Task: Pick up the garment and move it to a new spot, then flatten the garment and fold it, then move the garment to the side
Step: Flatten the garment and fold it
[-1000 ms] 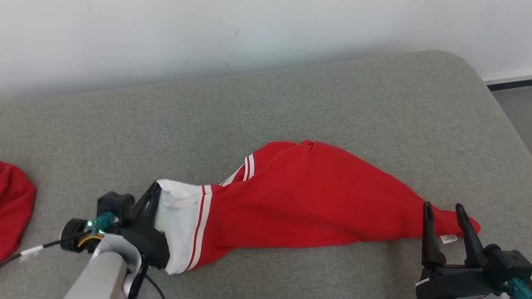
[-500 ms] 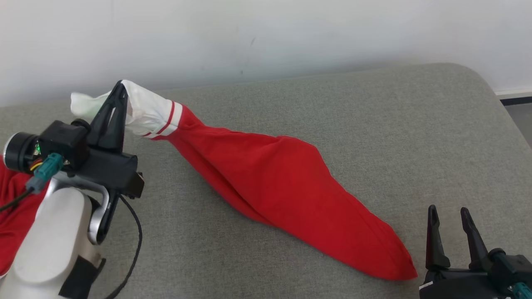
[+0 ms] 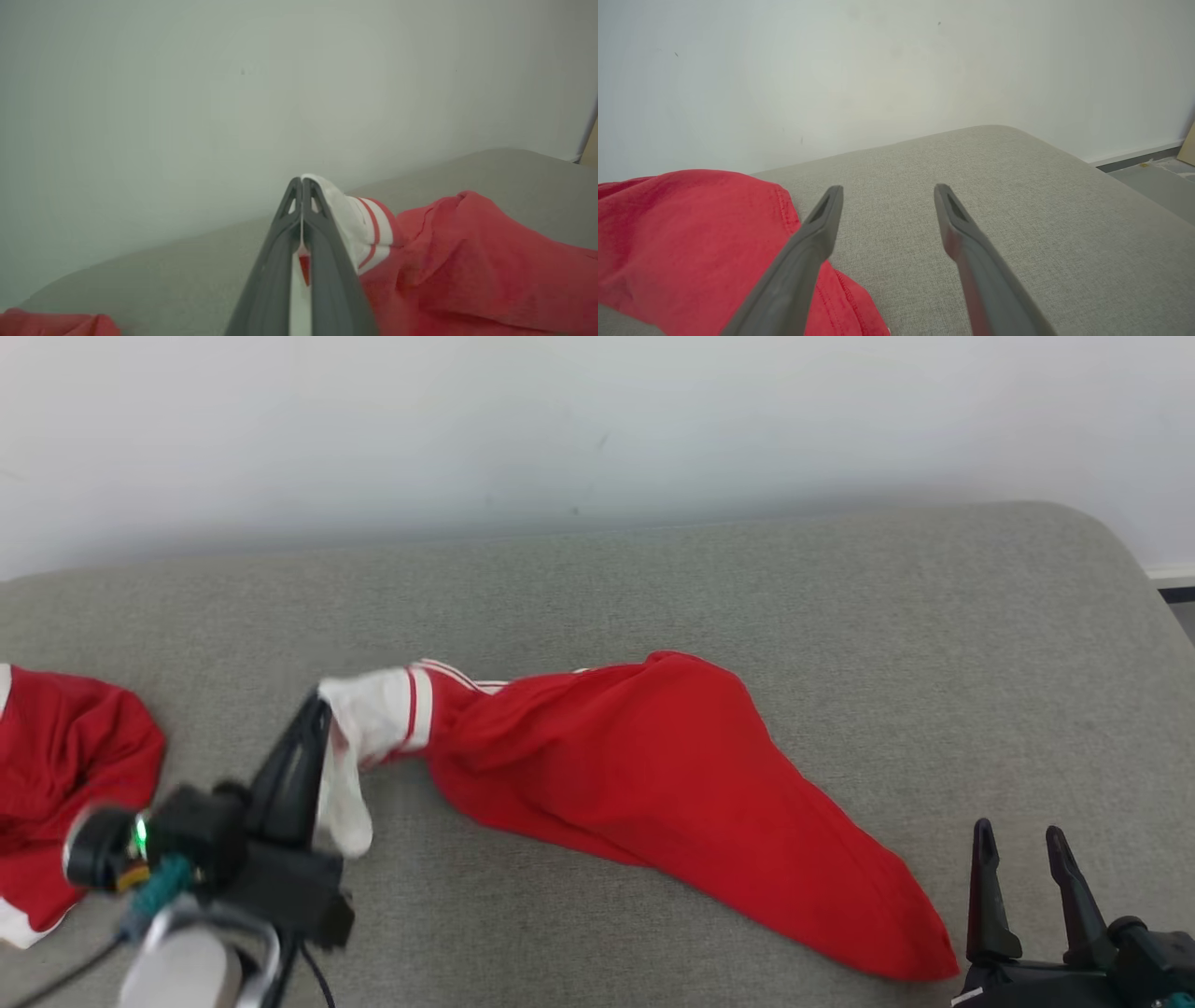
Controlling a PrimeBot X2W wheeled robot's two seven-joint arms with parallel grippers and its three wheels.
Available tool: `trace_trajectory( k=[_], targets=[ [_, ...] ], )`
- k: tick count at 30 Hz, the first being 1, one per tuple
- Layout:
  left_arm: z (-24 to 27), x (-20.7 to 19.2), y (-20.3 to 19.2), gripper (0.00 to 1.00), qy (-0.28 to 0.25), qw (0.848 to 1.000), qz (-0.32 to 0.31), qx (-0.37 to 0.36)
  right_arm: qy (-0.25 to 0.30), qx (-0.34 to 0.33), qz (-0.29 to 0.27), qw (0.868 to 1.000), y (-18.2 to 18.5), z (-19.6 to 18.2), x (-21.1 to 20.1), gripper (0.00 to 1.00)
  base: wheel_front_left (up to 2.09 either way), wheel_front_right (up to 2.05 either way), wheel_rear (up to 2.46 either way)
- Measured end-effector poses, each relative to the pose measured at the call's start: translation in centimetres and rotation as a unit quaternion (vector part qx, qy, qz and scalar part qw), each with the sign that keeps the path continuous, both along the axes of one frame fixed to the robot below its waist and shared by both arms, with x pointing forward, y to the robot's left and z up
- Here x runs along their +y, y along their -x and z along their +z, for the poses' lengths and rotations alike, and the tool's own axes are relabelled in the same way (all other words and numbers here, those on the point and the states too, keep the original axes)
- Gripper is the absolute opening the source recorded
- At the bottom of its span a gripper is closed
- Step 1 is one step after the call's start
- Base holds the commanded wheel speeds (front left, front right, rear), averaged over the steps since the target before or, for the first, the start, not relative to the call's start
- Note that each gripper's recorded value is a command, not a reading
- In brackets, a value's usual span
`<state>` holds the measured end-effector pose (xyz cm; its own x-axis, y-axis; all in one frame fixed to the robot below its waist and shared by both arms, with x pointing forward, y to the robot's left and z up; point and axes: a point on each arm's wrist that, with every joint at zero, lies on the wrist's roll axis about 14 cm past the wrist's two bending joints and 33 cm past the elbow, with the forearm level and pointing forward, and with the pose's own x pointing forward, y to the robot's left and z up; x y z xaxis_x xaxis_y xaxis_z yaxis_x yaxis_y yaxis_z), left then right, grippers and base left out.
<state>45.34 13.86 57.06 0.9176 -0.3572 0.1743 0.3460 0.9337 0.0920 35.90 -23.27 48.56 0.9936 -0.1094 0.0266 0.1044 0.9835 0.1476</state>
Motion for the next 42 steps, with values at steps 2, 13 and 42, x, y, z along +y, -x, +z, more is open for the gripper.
trace_trajectory(
  k=[2,13,42],
  targets=[
    [-2.8,0.4,2.1,0.0,0.011,0.999,0.01,0.038,-0.004,0.001,0.004,1.0,-0.2,-0.1,0.3,1.0,0.0,0.0,0.0],
    [-13.4,-2.1,10.1,0.0,0.059,0.977,0.005,0.204,-0.002,0.003,0.027,1.0,-1.2,-0.3,1.6,1.0,0.0,0.0,0.0],
    [-6.1,5.1,8.5,1.0,0.093,0.983,0.148,0.061,0.004,0.003,0.047,0.999,-1.5,-0.3,2.6,1.0,0.0,0.0,0.0]
  ],
)
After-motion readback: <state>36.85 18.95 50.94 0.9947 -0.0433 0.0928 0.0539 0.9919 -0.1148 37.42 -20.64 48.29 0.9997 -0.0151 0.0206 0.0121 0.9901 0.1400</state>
